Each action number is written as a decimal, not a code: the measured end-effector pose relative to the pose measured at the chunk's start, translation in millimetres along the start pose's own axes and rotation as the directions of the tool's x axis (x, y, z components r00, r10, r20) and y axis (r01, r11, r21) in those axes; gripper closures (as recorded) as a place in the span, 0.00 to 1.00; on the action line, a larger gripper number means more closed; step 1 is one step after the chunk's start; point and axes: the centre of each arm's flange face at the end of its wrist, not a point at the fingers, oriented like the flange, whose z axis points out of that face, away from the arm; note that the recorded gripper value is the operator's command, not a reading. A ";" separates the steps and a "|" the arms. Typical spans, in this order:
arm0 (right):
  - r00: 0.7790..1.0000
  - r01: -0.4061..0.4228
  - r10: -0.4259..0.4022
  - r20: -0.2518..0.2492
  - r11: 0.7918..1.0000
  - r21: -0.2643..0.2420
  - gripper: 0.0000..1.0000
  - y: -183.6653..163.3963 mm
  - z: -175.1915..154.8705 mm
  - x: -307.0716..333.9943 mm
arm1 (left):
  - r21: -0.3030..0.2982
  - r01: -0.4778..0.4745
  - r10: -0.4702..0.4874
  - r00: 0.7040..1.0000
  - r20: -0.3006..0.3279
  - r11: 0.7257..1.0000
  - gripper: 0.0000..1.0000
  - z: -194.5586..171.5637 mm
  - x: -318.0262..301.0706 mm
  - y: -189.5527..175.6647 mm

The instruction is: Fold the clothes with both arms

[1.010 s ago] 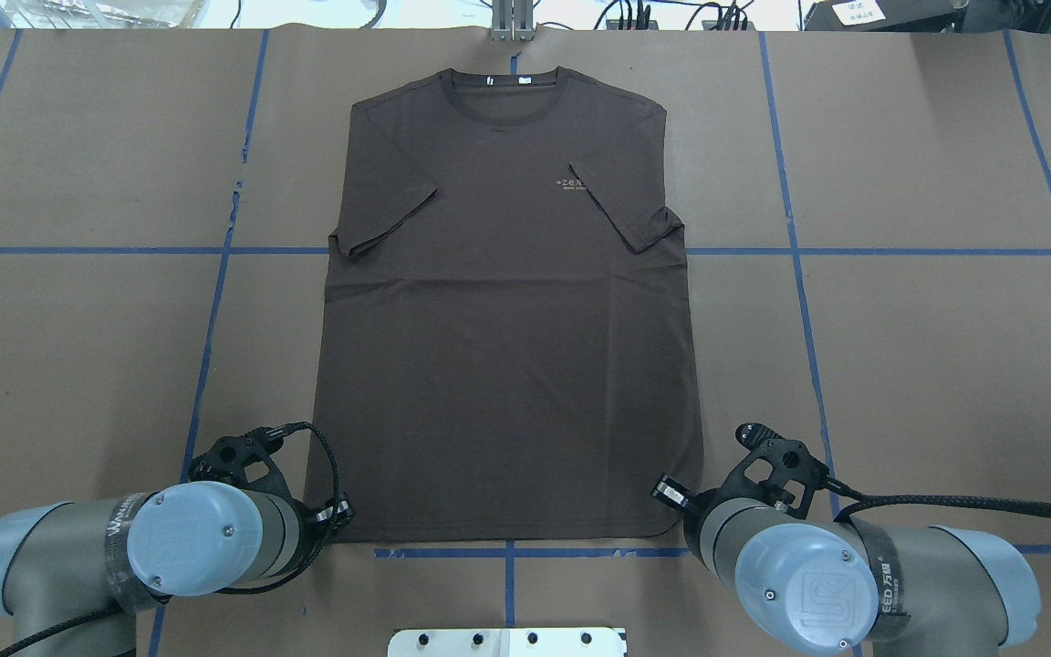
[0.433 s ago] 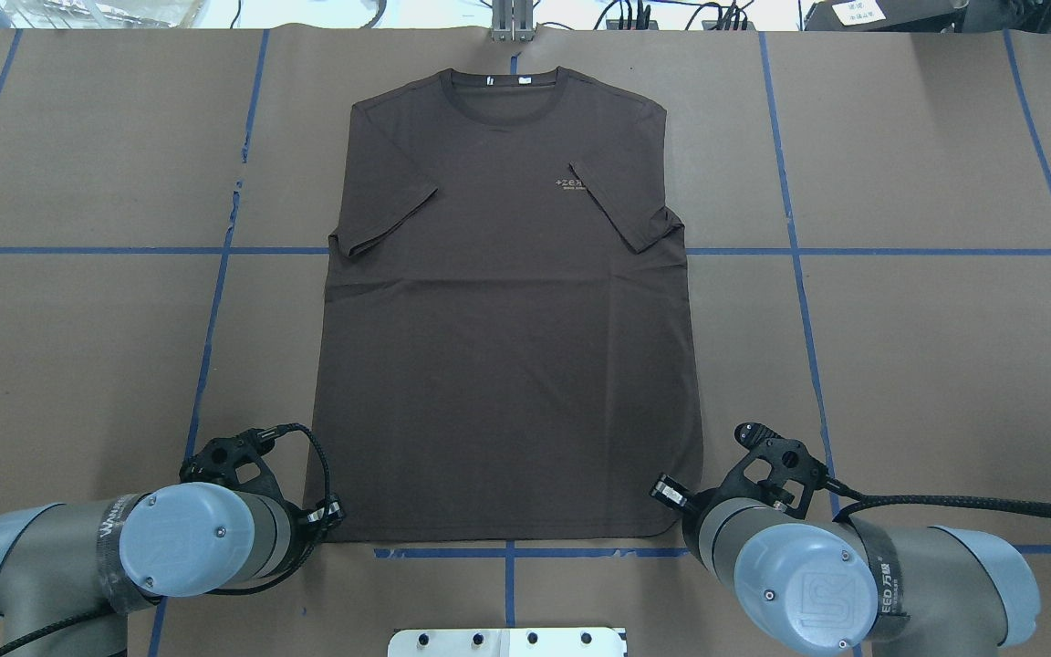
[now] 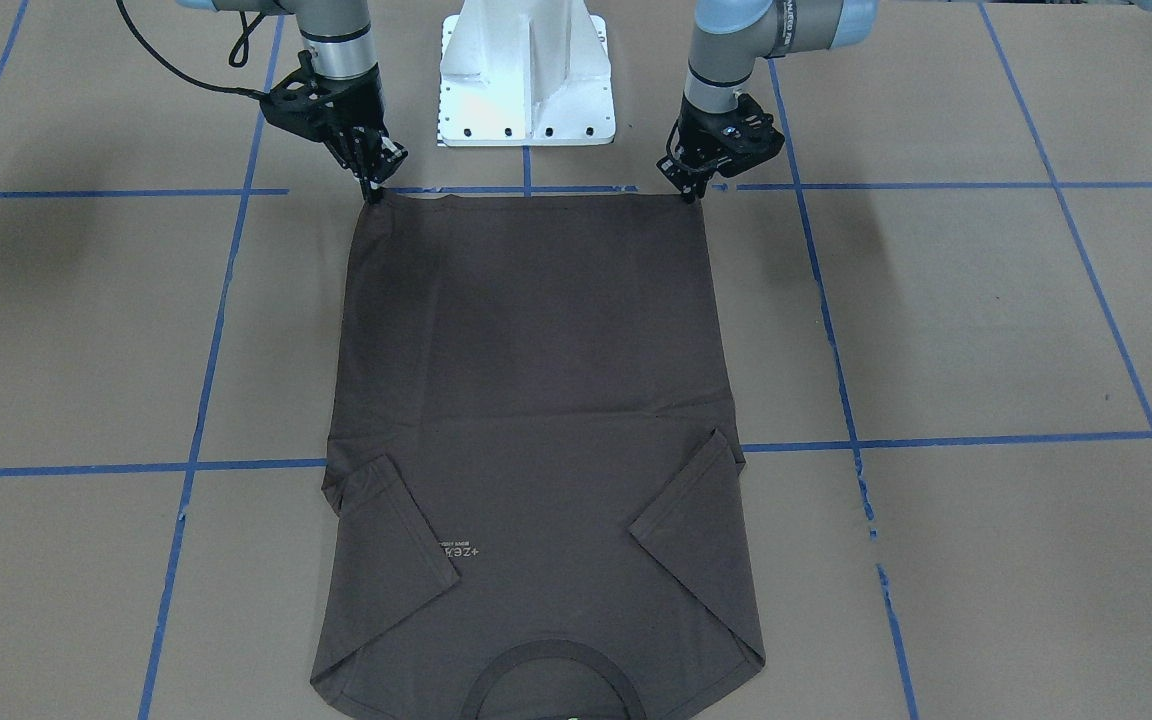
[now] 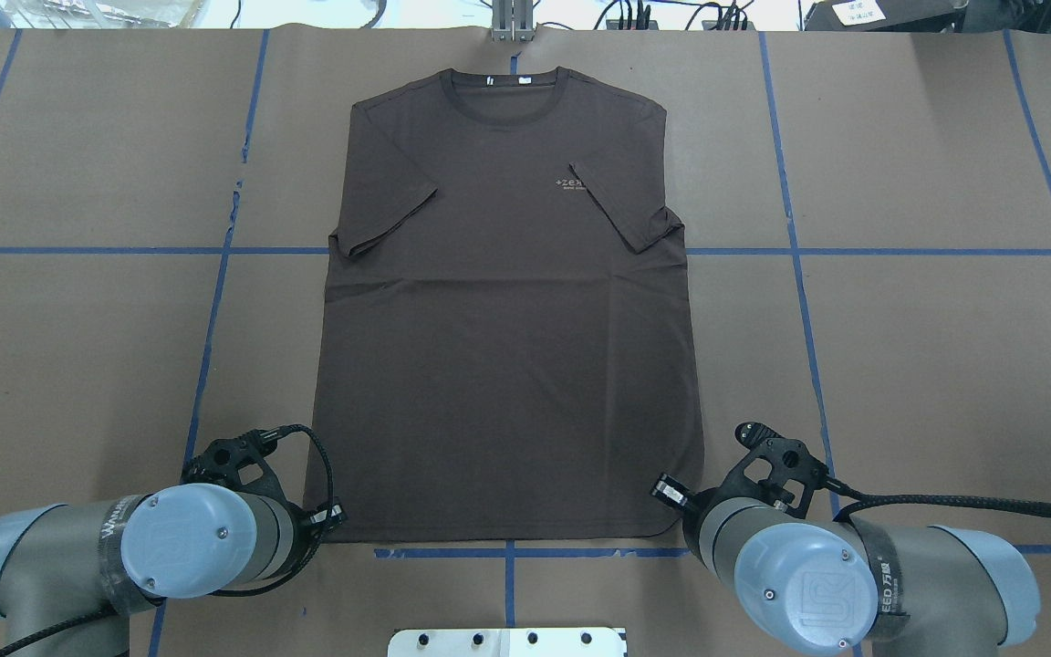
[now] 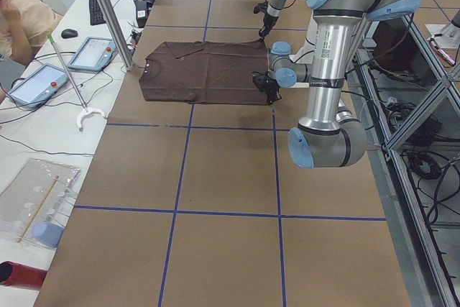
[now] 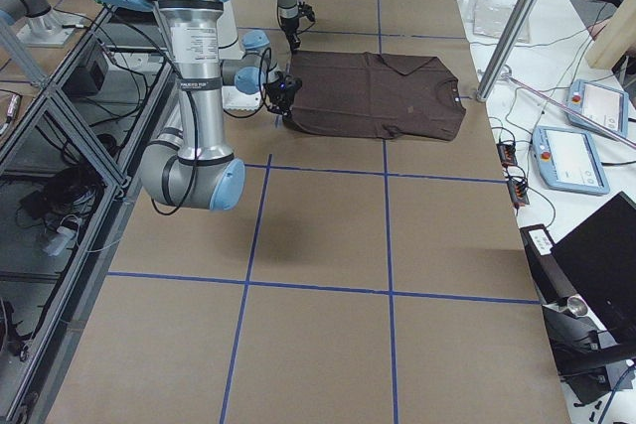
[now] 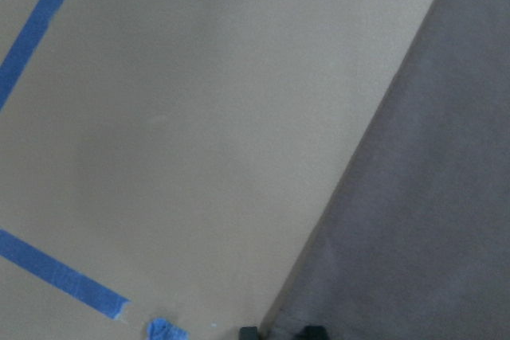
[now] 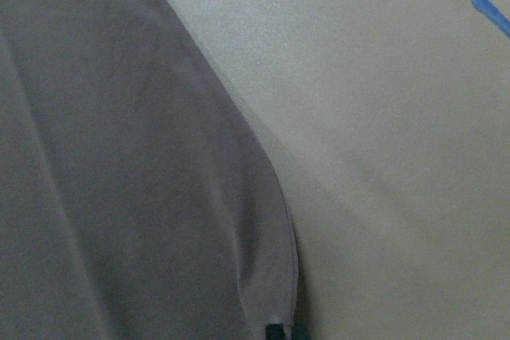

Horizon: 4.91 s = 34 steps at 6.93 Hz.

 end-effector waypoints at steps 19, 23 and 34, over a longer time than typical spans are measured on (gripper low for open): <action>0.995 -0.092 0.095 -0.004 0.969 0.230 1.00 -351.1 96.7 -230.8 | 0.391 -0.079 0.170 0.964 -0.204 0.917 1.00 -67.1 139.4 -332.6; 0.993 -0.096 0.109 -0.041 0.965 0.246 1.00 -366.2 121.2 -259.6 | 0.479 -0.048 0.169 0.963 -0.212 0.877 1.00 -38.6 188.4 -374.9; 0.995 -0.100 0.096 0.027 0.969 0.225 0.58 -358.2 91.6 -248.1 | 0.486 -0.008 0.209 0.909 -0.361 0.874 0.57 -24.8 173.4 -384.1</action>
